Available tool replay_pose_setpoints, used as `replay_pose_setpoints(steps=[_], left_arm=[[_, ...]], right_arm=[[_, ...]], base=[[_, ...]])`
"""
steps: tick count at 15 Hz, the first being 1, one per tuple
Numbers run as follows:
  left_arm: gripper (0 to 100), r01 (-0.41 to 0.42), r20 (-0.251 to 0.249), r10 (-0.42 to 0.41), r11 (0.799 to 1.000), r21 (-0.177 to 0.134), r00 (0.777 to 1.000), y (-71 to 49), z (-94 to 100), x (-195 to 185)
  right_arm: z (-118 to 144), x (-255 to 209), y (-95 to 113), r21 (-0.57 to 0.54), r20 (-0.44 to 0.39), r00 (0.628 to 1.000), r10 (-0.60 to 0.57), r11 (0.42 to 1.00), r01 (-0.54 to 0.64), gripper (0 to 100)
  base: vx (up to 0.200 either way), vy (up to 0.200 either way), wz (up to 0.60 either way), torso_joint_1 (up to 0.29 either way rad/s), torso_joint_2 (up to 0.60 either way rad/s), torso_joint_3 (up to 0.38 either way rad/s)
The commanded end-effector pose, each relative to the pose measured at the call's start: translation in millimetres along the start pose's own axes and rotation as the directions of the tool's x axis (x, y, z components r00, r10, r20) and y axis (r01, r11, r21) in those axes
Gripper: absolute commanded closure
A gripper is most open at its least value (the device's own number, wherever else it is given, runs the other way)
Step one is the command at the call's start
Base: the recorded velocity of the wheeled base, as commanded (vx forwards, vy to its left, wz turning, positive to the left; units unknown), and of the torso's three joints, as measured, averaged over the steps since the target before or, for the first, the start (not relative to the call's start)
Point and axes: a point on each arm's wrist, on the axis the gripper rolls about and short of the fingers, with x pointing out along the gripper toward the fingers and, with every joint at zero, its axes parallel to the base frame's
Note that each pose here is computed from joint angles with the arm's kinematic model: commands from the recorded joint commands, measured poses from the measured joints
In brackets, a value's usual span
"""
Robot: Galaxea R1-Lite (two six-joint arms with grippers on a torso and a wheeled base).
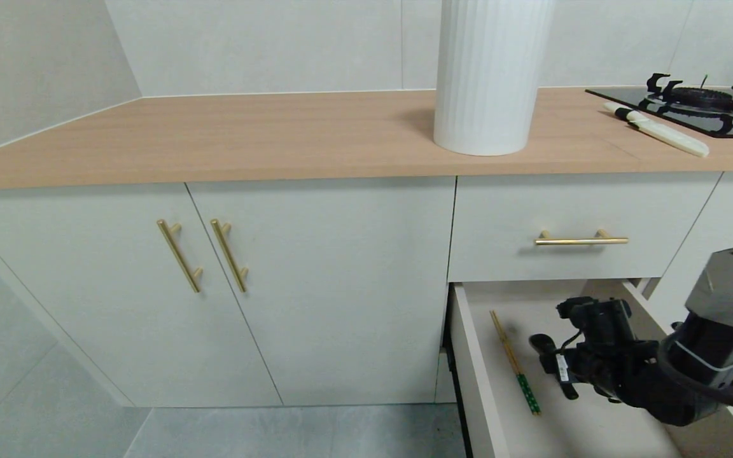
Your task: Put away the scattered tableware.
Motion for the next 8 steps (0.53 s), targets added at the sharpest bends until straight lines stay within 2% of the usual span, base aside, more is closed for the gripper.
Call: replay_pose_setpoints(steps=[1,2,5,6,8], left_arm=[[0,-0.001,-0.001,0.001,1.0,0.0,1.0,0.0,0.0,0.1],[0,-0.001,0.001,0.001,1.0,0.0,1.0,0.0,0.2,0.1],[0,-0.001,0.001,0.001,1.0,0.001,1.0,0.0,0.2,0.1],[0,-0.001,-0.001,0.001,1.0,0.012,1.0,0.0,0.0,0.1],[0,-0.001,-0.001,0.001,1.0,-0.002,1.0,0.0,0.0,0.1]], right_arm=[[29.8,-75.7,-23.3,0.045,0.142,0.99,0.021,0.999,-0.028,0],[26.9,-98.7,-31.6,0.038,0.121,0.992,0.027,0.999,-0.032,0],[19.2,-144.5,-38.7,-0.014,0.038,0.992,0.119,0.993,-0.119,0],[20.2,-148.7,-40.3,-0.017,0.025,0.992,0.121,0.993,-0.12,0],[21.1,-152.1,-41.6,-0.017,0.024,0.992,0.125,0.992,-0.125,0]], base=[[0.0,0.0,0.0,0.0,0.0,0.0],[0.0,0.0,0.0,0.0,0.0,0.0],[0.0,0.0,0.0,0.0,0.0,0.0],[0.0,0.0,0.0,0.0,0.0,0.0],[0.0,0.0,0.0,0.0,0.0,0.0]])
